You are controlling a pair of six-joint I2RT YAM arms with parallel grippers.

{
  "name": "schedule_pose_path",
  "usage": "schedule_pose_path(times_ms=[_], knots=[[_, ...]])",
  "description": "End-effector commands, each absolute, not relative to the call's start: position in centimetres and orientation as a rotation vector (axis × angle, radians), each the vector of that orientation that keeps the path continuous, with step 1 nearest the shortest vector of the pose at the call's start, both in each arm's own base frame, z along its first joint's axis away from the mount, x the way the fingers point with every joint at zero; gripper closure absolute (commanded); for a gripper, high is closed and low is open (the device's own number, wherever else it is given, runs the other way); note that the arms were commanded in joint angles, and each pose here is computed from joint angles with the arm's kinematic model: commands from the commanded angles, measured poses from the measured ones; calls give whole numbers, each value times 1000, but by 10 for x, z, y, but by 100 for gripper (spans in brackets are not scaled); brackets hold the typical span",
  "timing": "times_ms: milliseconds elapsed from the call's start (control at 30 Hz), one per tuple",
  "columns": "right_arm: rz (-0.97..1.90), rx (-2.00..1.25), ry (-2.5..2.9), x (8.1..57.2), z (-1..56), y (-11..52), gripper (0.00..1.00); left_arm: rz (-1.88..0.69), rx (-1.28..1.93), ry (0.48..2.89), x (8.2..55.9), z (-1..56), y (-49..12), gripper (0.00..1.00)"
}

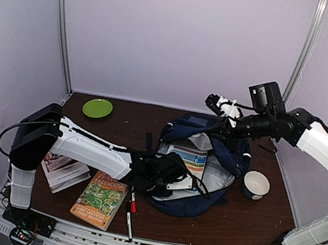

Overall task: Pack the student bag
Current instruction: Adjust the book in the largest pocket of the bag, then pick up the book from the book.

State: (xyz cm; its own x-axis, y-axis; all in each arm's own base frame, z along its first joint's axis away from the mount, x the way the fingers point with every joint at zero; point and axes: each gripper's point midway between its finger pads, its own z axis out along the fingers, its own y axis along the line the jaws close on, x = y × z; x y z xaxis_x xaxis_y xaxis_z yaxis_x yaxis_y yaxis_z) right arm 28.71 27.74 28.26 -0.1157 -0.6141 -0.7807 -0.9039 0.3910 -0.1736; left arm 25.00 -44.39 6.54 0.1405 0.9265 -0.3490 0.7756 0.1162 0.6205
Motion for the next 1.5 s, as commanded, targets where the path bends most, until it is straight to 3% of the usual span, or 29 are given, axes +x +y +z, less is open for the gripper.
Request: schedule_pose_path(times_ms=[0, 300, 733, 867, 1000, 1100, 1267, 1467], knots=[[455, -1275, 1718, 283, 316, 278, 100, 263, 1574, 1630, 280, 88, -465, 47], [451, -1272, 1715, 282, 316, 278, 100, 288, 1534, 1687, 288, 90, -460, 45], [454, -1270, 1713, 287, 310, 280, 100, 164, 1436, 1802, 176, 146, -395, 38], [456, -1259, 1718, 291, 304, 280, 100, 100, 1193, 2002, 165, 150, -352, 38], [465, -1255, 1716, 292, 301, 281, 100, 183, 705, 2222, 188, 162, -265, 29], [471, -1258, 1713, 292, 301, 282, 100, 117, 346, 2340, 201, 159, -205, 29], [473, -1256, 1707, 290, 302, 280, 100, -1, -132, 2374, 211, 146, -122, 25], [461, -1245, 1694, 287, 305, 276, 100, -40, -397, 2419, 222, 114, -62, 25]])
